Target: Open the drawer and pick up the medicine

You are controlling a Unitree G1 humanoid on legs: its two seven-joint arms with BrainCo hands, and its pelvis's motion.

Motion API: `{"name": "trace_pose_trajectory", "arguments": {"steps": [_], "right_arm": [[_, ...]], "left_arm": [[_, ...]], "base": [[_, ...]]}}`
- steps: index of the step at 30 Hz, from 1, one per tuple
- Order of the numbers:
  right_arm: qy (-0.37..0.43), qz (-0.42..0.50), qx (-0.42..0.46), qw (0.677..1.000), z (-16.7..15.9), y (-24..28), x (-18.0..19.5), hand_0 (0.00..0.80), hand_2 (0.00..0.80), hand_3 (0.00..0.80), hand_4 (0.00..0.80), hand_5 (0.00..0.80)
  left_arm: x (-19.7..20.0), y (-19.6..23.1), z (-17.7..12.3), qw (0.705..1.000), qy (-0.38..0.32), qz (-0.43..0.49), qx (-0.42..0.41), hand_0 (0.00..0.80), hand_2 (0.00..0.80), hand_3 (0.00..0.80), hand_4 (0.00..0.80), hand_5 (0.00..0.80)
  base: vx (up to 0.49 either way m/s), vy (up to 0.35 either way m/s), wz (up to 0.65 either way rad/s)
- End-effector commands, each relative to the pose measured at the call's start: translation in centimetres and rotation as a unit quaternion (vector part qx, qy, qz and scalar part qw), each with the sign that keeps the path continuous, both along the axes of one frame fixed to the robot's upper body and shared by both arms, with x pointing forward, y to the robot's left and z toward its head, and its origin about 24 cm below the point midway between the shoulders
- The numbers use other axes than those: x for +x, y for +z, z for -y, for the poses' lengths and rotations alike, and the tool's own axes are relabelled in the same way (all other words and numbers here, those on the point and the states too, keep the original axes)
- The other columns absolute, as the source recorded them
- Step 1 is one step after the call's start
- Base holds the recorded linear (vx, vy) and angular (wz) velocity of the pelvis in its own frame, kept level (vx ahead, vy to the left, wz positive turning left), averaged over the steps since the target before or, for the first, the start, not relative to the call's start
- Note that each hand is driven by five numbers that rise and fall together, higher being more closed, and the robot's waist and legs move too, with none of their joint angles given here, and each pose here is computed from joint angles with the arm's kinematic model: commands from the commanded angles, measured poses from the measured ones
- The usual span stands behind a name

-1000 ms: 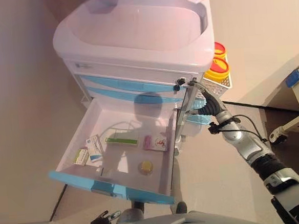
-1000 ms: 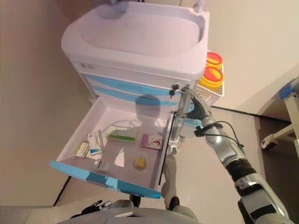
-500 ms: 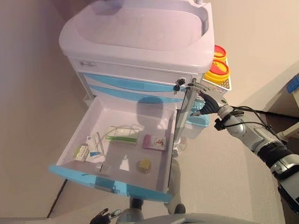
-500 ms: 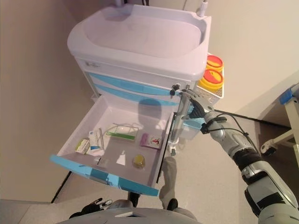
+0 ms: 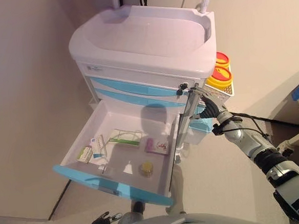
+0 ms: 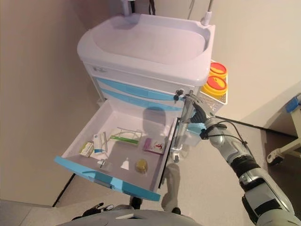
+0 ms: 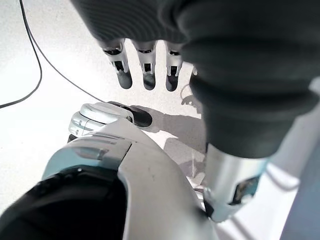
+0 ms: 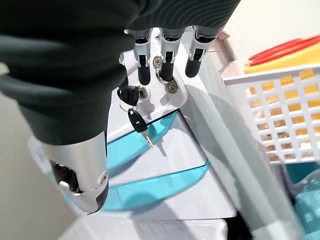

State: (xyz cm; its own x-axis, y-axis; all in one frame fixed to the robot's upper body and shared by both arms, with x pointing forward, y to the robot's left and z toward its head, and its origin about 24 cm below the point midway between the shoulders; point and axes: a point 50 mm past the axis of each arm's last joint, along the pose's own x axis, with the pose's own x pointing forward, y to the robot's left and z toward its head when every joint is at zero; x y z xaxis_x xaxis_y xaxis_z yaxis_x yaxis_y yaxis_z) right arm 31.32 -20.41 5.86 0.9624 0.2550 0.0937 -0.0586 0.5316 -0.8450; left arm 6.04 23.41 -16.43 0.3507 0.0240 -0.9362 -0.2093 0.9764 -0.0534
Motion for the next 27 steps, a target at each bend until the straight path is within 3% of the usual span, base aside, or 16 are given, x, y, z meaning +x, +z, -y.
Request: {"name": "trace_pose_trajectory", "arguments": {"steps": [1, 8, 17, 22, 27], "right_arm": [[-0.010, -0.013, 0.099, 0.995, -2.3, -1.7, -1.1, 0.000, 0.000, 0.000, 0.000, 0.000], [-0.145, 0.046, 0.246, 0.957, 2.5, -1.3, -3.0, 0.000, 0.000, 0.000, 0.000, 0.000], [-0.229, 0.074, 0.247, 0.939, 6.4, -1.1, -4.1, 0.000, 0.000, 0.000, 0.000, 0.000], [-0.160, 0.072, 0.201, 0.964, 4.9, -0.6, -4.4, 0.000, 0.000, 0.000, 0.000, 0.000], [0.007, 0.045, 0.100, 0.994, 1.2, 0.5, -5.0, 0.000, 0.000, 0.000, 0.000, 0.000]], "left_arm": [[0.8, 0.2, -0.3, 1.000, -0.021, 0.012, 0.011, 0.000, 0.000, 0.000, 0.000, 0.000], [0.0, 0.0, -0.2, 1.000, -0.007, 0.008, 0.010, 0.000, 0.000, 0.000, 0.000, 0.000], [-0.3, 0.1, -0.9, 1.000, -0.004, 0.004, 0.018, 0.000, 0.000, 0.000, 0.000, 0.000], [-0.1, 0.2, -1.0, 1.000, -0.005, 0.006, 0.021, 0.000, 0.000, 0.000, 0.000, 0.000], [0.6, 0.3, -1.0, 1.000, -0.005, 0.018, 0.019, 0.000, 0.000, 0.000, 0.000, 0.000]], "base": [[-0.006, 0.009, 0.10], [0.001, 0.004, 0.09], [0.006, -0.006, -0.20], [-0.008, -0.002, -0.16], [-0.038, 0.004, -0.10]]}}
